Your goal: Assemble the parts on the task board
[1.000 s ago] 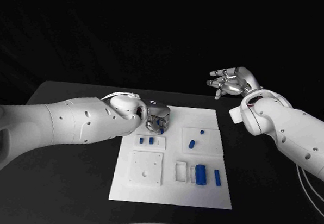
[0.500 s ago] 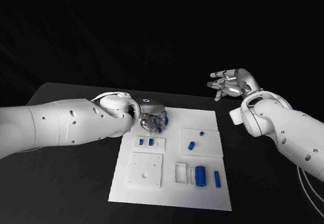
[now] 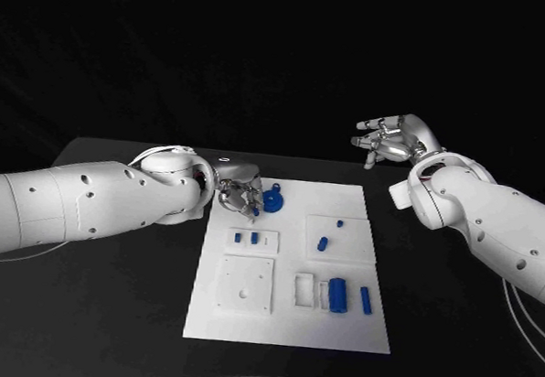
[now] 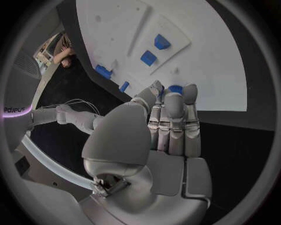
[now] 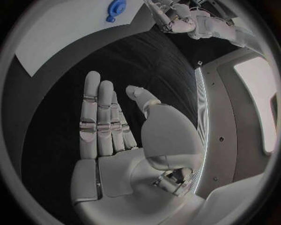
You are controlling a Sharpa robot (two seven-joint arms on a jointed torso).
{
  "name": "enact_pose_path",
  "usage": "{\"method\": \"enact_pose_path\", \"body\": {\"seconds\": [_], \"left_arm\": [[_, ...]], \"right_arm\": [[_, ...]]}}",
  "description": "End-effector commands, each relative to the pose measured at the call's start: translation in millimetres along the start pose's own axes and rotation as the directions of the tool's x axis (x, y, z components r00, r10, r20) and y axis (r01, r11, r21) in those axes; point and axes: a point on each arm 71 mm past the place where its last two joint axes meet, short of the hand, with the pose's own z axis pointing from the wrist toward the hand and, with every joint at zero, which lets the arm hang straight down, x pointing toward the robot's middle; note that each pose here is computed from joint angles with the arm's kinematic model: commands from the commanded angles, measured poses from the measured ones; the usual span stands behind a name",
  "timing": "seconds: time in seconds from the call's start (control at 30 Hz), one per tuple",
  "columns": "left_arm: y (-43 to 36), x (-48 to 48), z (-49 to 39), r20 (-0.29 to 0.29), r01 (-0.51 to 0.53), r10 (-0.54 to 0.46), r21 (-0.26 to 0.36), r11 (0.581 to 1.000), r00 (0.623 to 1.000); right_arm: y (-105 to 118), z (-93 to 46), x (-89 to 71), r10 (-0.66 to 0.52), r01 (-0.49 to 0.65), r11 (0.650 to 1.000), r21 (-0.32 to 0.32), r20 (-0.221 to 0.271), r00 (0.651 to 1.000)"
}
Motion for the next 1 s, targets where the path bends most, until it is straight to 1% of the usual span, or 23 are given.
{"method": "enact_pose_path", "body": {"seconds": [0.03,0.23,0.57,1.0], "left_arm": [[2.2,1.4,-1.2,-0.033,0.040,-0.041,-0.015,0.999,0.999],[6.7,3.1,-0.6,-0.031,0.018,-0.019,-0.022,1.000,0.999],[13.7,10.0,1.6,-0.040,-0.024,0.023,-0.036,0.999,0.999],[13.9,14.8,3.7,-0.061,-0.028,0.026,-0.033,0.999,0.998]], "right_arm": [[0.4,-0.1,0.5,-0.001,0.001,1.000,-0.010,-0.012,1.000],[0.7,0.0,0.8,-0.001,0.001,1.000,-0.011,-0.013,1.000],[0.8,0.1,1.1,-0.001,0.001,1.000,-0.012,-0.013,1.000],[2.9,0.3,2.4,-0.023,0.022,0.999,-0.025,-0.013,1.000]]}}
